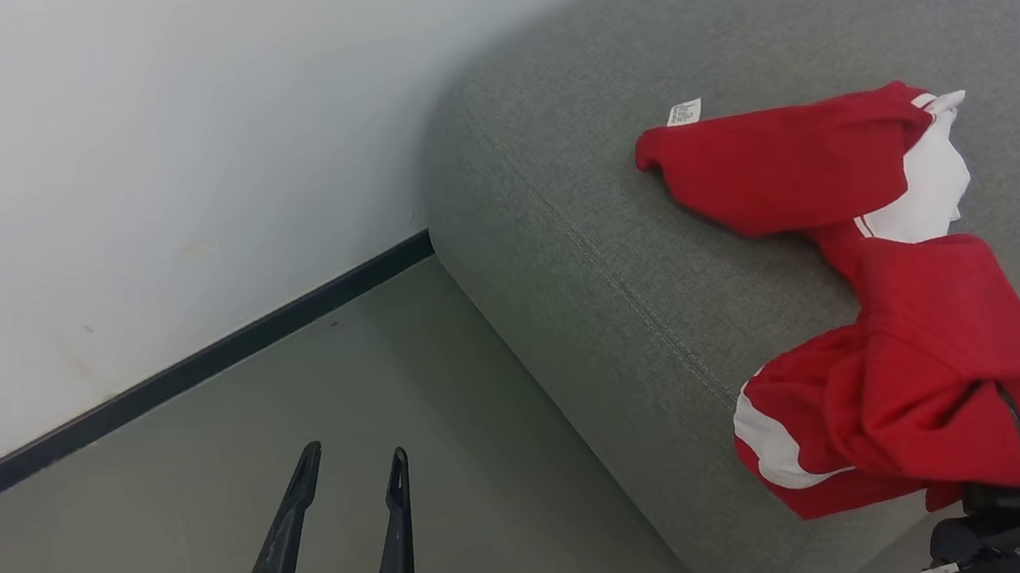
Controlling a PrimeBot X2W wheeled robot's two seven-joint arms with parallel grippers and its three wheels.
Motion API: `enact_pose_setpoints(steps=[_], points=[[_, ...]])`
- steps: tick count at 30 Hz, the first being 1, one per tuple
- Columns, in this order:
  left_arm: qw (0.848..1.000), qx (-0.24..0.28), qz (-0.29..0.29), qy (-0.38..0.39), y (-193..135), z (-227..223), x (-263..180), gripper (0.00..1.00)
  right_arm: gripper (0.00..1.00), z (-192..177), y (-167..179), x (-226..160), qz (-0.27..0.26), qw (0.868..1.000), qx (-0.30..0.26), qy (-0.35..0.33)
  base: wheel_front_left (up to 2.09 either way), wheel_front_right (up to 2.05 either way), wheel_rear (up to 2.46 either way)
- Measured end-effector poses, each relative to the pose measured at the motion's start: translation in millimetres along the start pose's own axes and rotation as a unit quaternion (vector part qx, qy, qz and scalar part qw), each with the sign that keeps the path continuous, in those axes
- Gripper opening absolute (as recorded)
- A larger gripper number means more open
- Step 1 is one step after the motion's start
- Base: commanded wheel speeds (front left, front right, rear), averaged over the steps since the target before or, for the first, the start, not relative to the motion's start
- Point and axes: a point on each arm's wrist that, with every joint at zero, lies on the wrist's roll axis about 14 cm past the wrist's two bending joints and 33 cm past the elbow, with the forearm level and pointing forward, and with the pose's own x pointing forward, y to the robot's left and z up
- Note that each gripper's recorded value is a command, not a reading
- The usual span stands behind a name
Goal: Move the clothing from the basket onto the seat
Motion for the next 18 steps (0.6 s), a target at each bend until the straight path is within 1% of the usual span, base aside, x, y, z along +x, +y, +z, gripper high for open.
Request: enact_pose_setpoints(steps=[11, 18], points=[[0.997, -0.019, -0.067, 0.020, -31.3, -23.5, 24.0, 1.00, 0.00, -2.2, -35.9, -16.1, -0.075, 0.997, -0.031, 0.015, 0.00, 0.00, 0.00], [0.996, -0.020, -0.077, 0.028, -37.0, -28.8, 26.0, 1.00, 0.00, 1.4, -40.3, -18.8, -0.085, 0.996, -0.035, 0.011, 0.00, 0.00, 0.00]])
